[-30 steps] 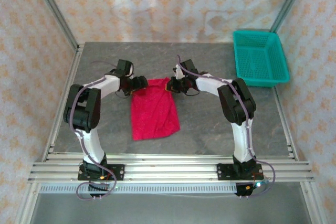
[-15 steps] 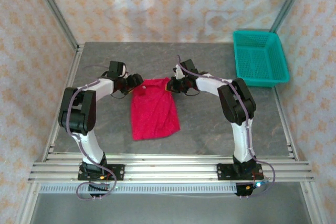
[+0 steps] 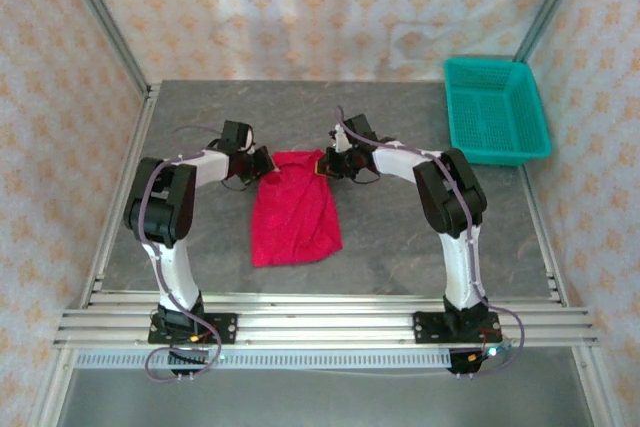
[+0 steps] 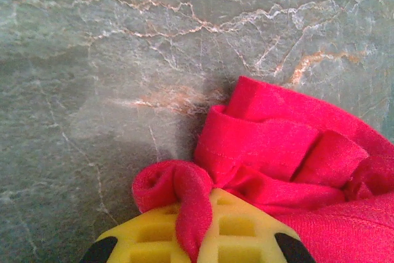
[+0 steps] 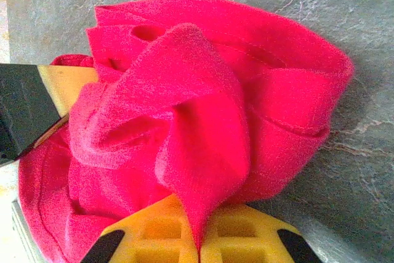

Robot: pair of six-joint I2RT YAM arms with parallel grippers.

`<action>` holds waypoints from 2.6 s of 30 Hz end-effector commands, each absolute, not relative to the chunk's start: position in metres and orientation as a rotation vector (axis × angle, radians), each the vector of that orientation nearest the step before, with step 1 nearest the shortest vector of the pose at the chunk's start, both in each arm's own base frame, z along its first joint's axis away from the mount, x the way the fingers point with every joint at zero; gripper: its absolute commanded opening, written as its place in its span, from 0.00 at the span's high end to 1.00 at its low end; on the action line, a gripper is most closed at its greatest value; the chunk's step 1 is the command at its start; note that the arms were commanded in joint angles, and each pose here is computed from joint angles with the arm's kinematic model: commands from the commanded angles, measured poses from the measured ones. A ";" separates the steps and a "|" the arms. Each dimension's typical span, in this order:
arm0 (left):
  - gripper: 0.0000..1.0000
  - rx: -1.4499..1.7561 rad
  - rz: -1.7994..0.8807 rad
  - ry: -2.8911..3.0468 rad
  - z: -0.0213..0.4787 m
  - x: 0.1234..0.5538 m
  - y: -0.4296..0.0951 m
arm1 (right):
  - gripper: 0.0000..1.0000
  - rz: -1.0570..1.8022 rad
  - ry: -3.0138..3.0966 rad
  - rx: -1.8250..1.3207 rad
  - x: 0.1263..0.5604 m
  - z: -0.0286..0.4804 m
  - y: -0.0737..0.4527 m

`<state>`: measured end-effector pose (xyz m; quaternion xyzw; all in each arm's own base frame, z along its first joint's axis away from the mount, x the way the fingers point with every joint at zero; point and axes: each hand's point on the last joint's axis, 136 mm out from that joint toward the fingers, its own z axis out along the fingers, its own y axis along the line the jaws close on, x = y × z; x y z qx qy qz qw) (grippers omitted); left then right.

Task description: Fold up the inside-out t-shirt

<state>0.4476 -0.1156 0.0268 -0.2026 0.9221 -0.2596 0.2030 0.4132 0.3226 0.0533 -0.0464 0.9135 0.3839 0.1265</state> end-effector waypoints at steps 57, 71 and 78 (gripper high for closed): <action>1.00 -0.444 -0.502 2.419 0.092 0.361 -0.110 | 0.99 1.020 2.423 -0.164 0.365 0.114 0.304; 0.00 -0.431 0.267 2.400 0.141 0.379 -0.022 | 0.00 0.185 2.555 -0.073 0.386 0.123 0.186; 0.00 -0.228 0.673 2.325 0.142 0.379 0.034 | 0.01 -0.829 2.044 0.144 0.377 0.158 0.001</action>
